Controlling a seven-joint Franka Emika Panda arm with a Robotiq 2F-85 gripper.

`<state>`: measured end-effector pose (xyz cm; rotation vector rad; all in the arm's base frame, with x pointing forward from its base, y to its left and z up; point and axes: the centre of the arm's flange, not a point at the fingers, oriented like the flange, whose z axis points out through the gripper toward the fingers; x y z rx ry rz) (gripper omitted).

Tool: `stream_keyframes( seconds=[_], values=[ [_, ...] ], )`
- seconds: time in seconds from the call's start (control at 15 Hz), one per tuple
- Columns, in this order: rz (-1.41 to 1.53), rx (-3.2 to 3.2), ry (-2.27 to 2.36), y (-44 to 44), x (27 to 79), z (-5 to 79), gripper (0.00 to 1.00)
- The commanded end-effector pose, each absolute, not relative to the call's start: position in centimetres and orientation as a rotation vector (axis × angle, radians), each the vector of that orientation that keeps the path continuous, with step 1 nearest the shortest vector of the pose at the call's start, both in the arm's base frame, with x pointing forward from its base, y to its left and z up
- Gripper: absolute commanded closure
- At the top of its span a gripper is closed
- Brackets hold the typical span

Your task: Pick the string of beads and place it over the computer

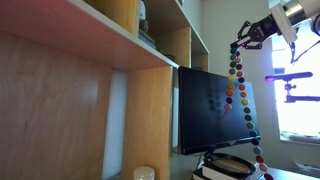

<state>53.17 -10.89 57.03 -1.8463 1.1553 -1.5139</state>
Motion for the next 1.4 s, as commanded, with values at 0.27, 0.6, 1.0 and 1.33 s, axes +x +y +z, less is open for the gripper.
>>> stream_keyframes(
  seconds=[0.27,0.6,1.0,1.33],
  values=[
    [-1.496,-1.692,1.308,-15.3,55.8,56.9,0.96],
    [-1.483,-1.628,1.386,-17.9,56.8,56.6,0.96],
    [-1.481,-1.682,1.379,-17.2,56.1,55.2,0.83],
    [-1.481,-1.682,1.378,-17.2,56.1,55.2,0.83]
  ],
)
